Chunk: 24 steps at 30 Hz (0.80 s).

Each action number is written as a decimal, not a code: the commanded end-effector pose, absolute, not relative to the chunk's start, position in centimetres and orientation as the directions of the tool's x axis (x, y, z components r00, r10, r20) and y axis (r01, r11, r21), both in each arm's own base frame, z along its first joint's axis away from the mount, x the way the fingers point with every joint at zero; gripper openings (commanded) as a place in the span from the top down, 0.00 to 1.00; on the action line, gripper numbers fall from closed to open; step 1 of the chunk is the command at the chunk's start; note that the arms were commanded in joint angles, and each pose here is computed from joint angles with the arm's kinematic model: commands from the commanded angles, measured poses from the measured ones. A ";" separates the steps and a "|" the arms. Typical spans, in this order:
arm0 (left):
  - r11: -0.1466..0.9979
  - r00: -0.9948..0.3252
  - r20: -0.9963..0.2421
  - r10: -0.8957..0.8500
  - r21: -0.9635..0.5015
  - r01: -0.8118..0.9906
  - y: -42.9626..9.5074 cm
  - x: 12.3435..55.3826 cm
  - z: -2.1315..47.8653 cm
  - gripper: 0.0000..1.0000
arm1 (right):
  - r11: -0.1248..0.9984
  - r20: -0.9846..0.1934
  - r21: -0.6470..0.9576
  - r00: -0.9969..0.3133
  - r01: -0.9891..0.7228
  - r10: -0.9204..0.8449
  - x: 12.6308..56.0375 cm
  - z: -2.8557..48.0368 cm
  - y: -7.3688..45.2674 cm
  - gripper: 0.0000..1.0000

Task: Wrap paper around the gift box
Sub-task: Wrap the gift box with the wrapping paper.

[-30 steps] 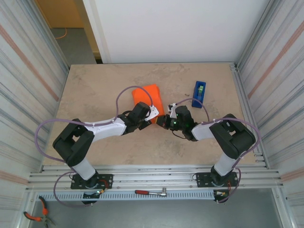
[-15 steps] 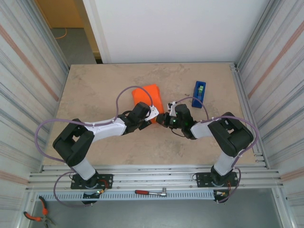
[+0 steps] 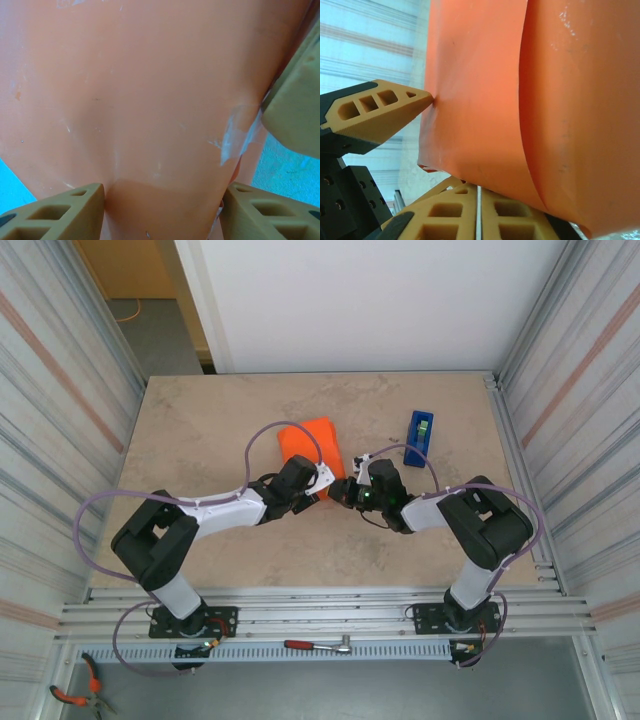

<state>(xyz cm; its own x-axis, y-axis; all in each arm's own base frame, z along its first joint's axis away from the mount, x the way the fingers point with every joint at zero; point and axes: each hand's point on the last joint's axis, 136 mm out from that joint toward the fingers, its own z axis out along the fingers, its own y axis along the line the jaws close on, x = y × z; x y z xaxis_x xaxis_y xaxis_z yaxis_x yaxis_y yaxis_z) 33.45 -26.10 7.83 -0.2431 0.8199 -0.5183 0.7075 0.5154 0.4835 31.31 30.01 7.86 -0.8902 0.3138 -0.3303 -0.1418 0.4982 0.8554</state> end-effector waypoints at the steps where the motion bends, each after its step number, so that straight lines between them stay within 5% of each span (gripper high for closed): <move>1: 0.495 -0.250 -0.494 0.833 0.461 0.737 -25.9 32.2 7.3 0.41 | 0.495 -0.326 0.859 -0.887 -0.133 0.327 31.3 8.2 29.6 0.86; 24: 0.490 -0.252 -0.487 0.836 0.460 0.740 -25.9 32.2 7.2 0.42 | 0.502 -0.314 0.857 -0.888 -0.113 0.336 31.3 7.8 29.2 0.71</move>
